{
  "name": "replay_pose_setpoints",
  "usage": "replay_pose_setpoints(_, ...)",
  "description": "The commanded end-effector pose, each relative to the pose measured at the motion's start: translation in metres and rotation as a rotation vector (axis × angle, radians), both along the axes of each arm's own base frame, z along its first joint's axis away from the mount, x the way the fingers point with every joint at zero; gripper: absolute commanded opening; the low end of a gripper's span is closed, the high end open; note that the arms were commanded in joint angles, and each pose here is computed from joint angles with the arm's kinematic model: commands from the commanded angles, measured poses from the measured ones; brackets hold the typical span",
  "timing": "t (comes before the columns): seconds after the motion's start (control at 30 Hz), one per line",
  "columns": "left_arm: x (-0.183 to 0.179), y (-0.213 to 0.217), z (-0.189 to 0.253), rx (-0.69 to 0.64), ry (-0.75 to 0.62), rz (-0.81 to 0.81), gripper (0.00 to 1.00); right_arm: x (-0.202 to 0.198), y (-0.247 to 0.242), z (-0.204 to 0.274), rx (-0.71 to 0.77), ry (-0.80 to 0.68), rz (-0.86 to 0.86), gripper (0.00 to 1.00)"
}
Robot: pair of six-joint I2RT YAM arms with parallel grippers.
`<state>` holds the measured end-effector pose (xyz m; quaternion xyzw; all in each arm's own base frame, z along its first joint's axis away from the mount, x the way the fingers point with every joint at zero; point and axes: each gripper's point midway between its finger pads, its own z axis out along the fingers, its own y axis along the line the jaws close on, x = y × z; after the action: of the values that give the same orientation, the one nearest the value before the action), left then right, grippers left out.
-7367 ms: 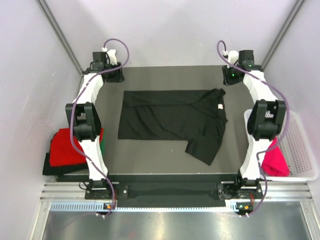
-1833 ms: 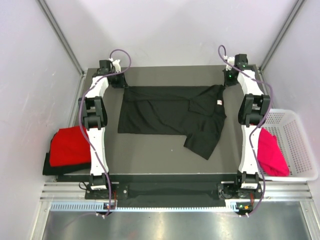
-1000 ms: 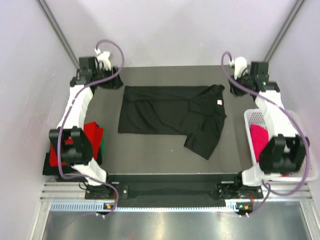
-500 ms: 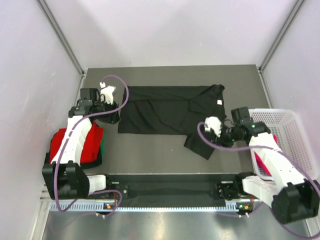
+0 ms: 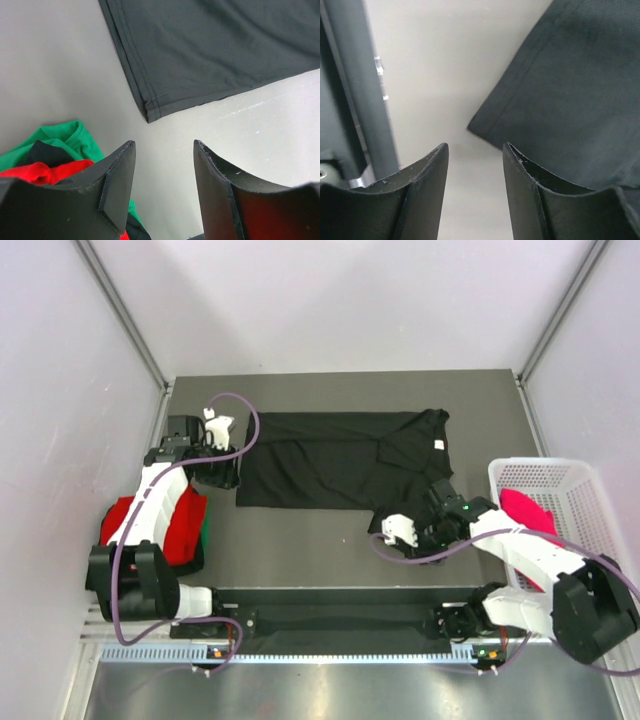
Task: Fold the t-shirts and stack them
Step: Fold the tshirt
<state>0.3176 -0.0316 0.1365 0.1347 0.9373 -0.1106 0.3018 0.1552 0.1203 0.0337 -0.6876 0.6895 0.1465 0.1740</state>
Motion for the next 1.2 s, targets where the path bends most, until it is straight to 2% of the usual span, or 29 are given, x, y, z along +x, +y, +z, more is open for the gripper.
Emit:
replay_pose_setpoints(0.0, 0.01, 0.002, 0.011, 0.013, -0.046, 0.009, 0.55, 0.024, 0.011, -0.001, 0.007, -0.083, 0.031, 0.48)
replay_pose_setpoints(0.5, 0.009, 0.007, 0.002, 0.034, -0.022, 0.025, 0.55, 0.01, 0.018, -0.017, -0.04, 0.013, 0.082, 0.46)
replay_pose_setpoints(0.53, 0.009, 0.006, 0.002, 0.032, -0.024, 0.023, 0.55, 0.009, 0.017, -0.018, -0.046, 0.015, 0.082, 0.44)
replay_pose_setpoints(0.63, 0.011, 0.001, -0.002, 0.01, -0.008, 0.01, 0.56, 0.004, 0.017, -0.021, -0.06, 0.043, 0.082, 0.26)
replay_pose_setpoints(0.67, 0.011, 0.0, -0.005, 0.001, 0.005, 0.008, 0.56, 0.004, 0.017, -0.021, -0.062, 0.048, 0.08, 0.15)
replay_pose_setpoints(0.7, 0.013, 0.0, -0.005, -0.001, 0.015, 0.013, 0.57, 0.005, 0.018, -0.019, -0.061, 0.051, 0.071, 0.09)
replay_pose_setpoints(0.77, 0.001, -0.001, -0.024, -0.012, 0.155, 0.014, 0.57, 0.011, 0.02, -0.01, -0.057, 0.03, 0.051, 0.0)
replay_pose_setpoints(0.93, -0.005, 0.002, -0.054, 0.005, 0.348, 0.015, 0.56, 0.03, 0.029, 0.035, 0.025, -0.093, -0.053, 0.0)
replay_pose_setpoints(1.17, 0.002, 0.002, -0.075, 0.001, 0.399, 0.021, 0.52, 0.039, 0.026, 0.046, 0.038, -0.14, -0.114, 0.0)
